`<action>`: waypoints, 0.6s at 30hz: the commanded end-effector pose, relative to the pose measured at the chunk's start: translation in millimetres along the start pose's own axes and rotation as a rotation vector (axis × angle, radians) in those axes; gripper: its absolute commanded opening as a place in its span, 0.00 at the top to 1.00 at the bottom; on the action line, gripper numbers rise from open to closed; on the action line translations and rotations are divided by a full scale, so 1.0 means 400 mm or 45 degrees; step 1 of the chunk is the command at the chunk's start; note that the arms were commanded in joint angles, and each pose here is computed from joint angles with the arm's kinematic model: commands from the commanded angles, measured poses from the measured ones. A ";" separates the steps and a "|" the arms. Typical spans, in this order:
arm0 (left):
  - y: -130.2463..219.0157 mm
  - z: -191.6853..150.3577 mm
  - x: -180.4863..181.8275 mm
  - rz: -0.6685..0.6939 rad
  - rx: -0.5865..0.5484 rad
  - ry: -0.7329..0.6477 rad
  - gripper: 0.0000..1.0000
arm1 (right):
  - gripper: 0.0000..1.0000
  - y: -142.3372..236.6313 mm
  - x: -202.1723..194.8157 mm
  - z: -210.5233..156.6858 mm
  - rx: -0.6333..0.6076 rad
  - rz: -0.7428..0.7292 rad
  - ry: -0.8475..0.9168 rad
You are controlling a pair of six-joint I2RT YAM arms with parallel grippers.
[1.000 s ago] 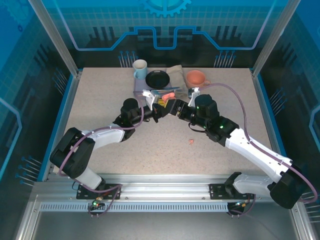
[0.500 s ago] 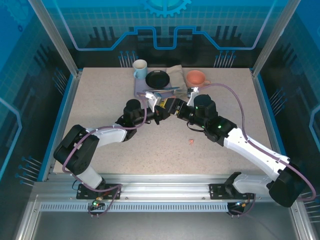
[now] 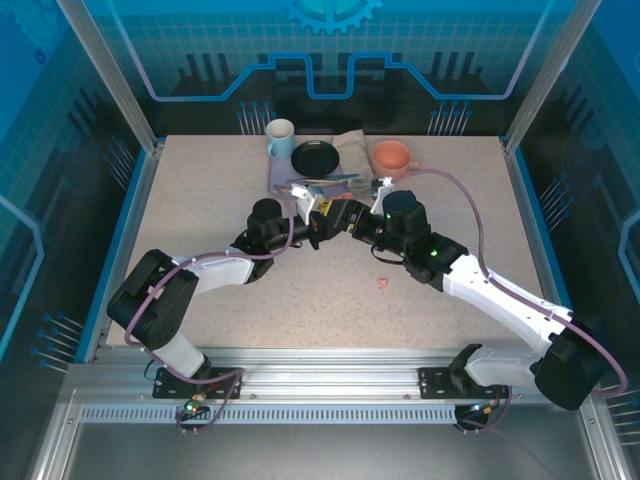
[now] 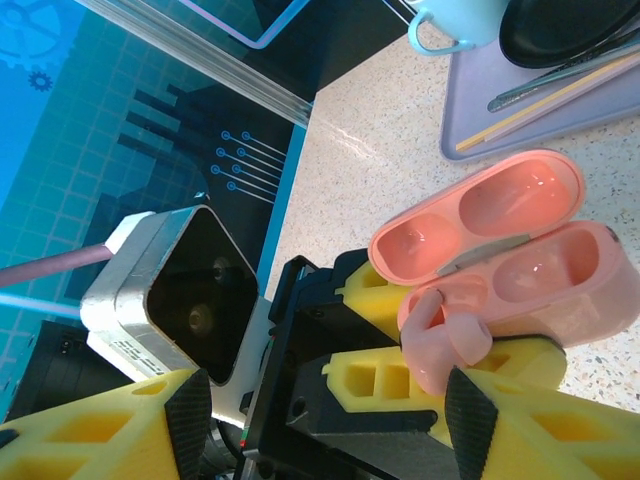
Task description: Insert wireless bluetooth earbuds into charging case
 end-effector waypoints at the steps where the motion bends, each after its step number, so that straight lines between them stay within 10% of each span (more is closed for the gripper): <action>1: -0.006 0.012 -0.018 -0.050 -0.013 -0.033 1.00 | 0.34 0.002 0.006 -0.014 0.008 0.015 -0.006; 18: -0.008 0.005 -0.024 -0.068 0.001 -0.028 1.00 | 0.34 -0.027 0.046 0.030 -0.027 0.064 0.014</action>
Point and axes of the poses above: each hand's point on the last joint's axis, 136 mm out from that joint toward the fingers, its own y axis back along the fingers, its own x axis along the line the jaws close on, z = x × y, the point moved 4 cm from there along y, back along the fingers, and after that the axes turned 12 degrees about y, right-handed, at the moved point
